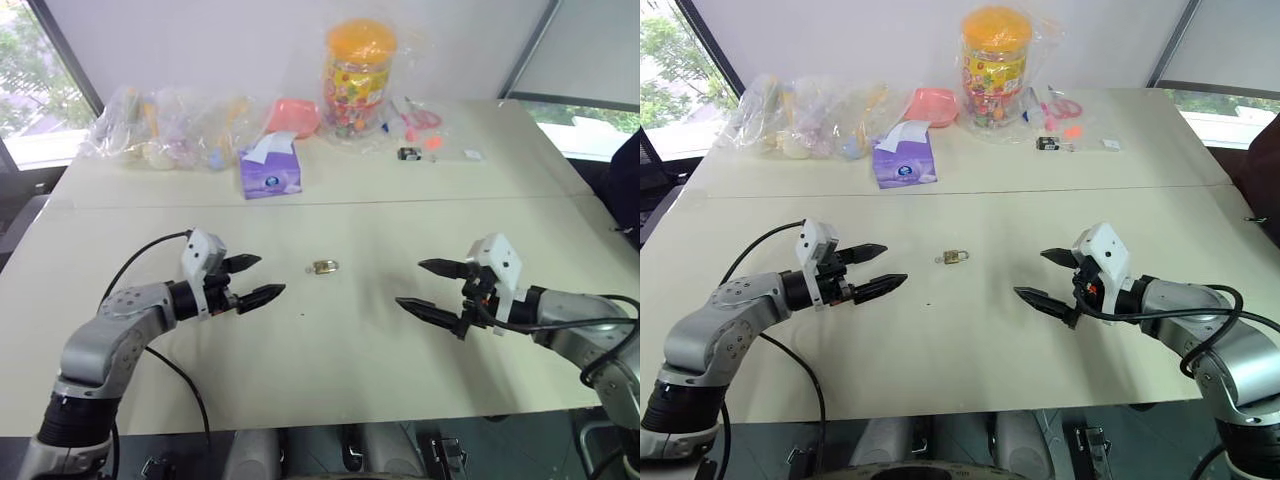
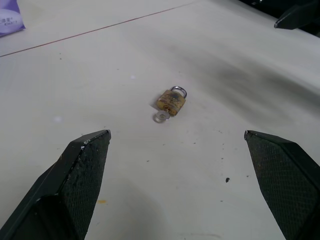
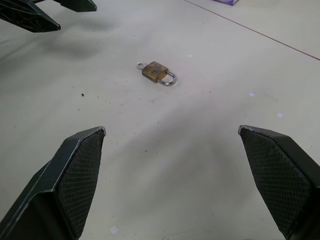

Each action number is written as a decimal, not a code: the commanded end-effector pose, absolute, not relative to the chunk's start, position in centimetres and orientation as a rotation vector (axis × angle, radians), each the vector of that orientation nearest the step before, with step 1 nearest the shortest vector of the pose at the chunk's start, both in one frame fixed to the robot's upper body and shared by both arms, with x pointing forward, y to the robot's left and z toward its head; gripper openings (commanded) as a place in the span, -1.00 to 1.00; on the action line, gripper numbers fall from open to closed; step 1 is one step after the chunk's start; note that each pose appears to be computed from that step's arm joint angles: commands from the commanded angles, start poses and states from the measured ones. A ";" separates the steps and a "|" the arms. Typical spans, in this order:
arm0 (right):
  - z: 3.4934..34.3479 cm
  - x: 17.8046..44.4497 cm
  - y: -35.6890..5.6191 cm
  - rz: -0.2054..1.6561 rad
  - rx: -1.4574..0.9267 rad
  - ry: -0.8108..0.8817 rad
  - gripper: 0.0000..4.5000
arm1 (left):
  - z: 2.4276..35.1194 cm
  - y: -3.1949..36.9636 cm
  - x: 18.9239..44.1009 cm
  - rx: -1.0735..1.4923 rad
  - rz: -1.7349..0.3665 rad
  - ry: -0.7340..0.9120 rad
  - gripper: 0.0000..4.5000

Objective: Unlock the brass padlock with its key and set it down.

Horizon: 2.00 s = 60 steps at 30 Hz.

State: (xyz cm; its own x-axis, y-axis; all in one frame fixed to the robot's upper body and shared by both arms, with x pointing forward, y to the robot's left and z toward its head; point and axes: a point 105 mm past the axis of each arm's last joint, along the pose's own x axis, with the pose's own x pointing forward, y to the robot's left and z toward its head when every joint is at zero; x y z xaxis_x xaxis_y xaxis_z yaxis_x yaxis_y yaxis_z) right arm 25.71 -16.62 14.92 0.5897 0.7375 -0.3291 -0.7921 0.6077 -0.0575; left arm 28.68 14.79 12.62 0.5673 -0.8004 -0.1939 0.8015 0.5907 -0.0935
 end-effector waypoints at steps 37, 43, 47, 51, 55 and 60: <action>16.4 29.4 -12.2 1.151 -0.489 0.365 1.00 | 14.3 15.1 29.0 0.077 -0.957 0.183 0.99; 14.8 33.2 -9.6 1.283 -0.788 0.496 1.00 | 14.5 15.0 29.4 0.085 -0.958 0.174 0.99; 14.1 36.1 -8.0 1.286 -0.881 0.574 1.00 | 14.3 15.0 29.1 0.087 -0.949 0.172 0.99; 14.2 37.8 -6.0 1.313 -0.875 0.587 1.00 | 14.1 15.1 28.8 0.091 -0.938 0.171 0.99; 13.3 38.7 -5.2 1.325 -0.903 0.616 1.00 | 14.2 15.5 28.5 0.096 -0.913 0.166 0.99; 12.6 38.7 -4.6 1.362 -0.910 0.631 1.00 | 14.2 15.8 28.3 0.101 -0.895 0.167 0.99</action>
State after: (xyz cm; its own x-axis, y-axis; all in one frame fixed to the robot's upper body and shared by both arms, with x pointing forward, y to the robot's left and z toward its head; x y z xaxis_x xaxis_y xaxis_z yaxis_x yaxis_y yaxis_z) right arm 38.57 -4.87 12.17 0.1356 0.5400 -0.8307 -0.9853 -0.0141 -0.1700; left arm 28.53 15.82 13.10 0.6057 -0.7664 -0.2138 0.7806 0.6244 -0.0266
